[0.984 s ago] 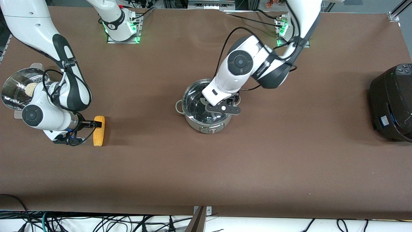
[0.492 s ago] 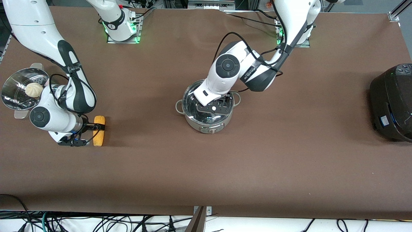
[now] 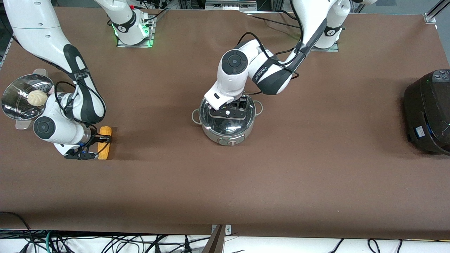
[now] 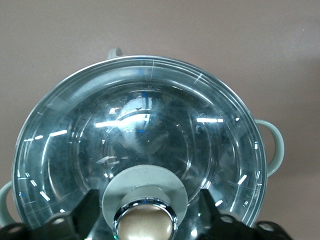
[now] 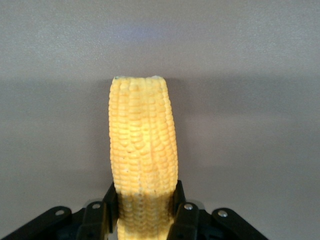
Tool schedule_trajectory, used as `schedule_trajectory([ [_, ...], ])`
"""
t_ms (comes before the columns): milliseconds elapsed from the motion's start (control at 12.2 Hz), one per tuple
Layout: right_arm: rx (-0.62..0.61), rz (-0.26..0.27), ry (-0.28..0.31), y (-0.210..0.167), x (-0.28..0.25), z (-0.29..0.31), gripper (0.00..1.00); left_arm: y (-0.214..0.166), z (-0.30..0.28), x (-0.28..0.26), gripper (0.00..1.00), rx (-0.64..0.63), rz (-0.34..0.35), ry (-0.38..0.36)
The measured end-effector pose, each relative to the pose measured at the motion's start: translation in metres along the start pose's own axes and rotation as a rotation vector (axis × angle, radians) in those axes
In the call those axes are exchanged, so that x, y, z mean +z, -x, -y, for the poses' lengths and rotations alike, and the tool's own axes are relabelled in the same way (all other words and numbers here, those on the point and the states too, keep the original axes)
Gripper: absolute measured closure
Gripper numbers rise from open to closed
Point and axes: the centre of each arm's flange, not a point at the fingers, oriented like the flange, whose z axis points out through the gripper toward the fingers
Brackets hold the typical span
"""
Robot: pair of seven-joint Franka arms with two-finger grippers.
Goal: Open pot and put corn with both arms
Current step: 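Grasp the corn with the right gripper while the left gripper grasps the lid knob, then lift the lid aside with the left gripper while the right gripper carries corn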
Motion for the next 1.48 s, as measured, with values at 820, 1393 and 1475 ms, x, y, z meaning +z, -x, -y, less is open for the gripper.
schedule_trajectory([
  [820,-0.070,-0.025,-0.127,0.028,-0.198,0.190,0.69,-0.035,0.128,-0.142,0.50,-0.026,0.237,-0.244],
  [1393,-0.001,-0.048,-0.193,0.112,-0.207,0.445,0.69,-0.108,0.403,-0.122,0.50,0.166,0.312,-0.196],
  [1475,-0.002,-0.060,-0.178,0.124,-0.194,0.478,0.69,-0.111,0.408,-0.080,0.50,0.186,0.291,-0.184],
])
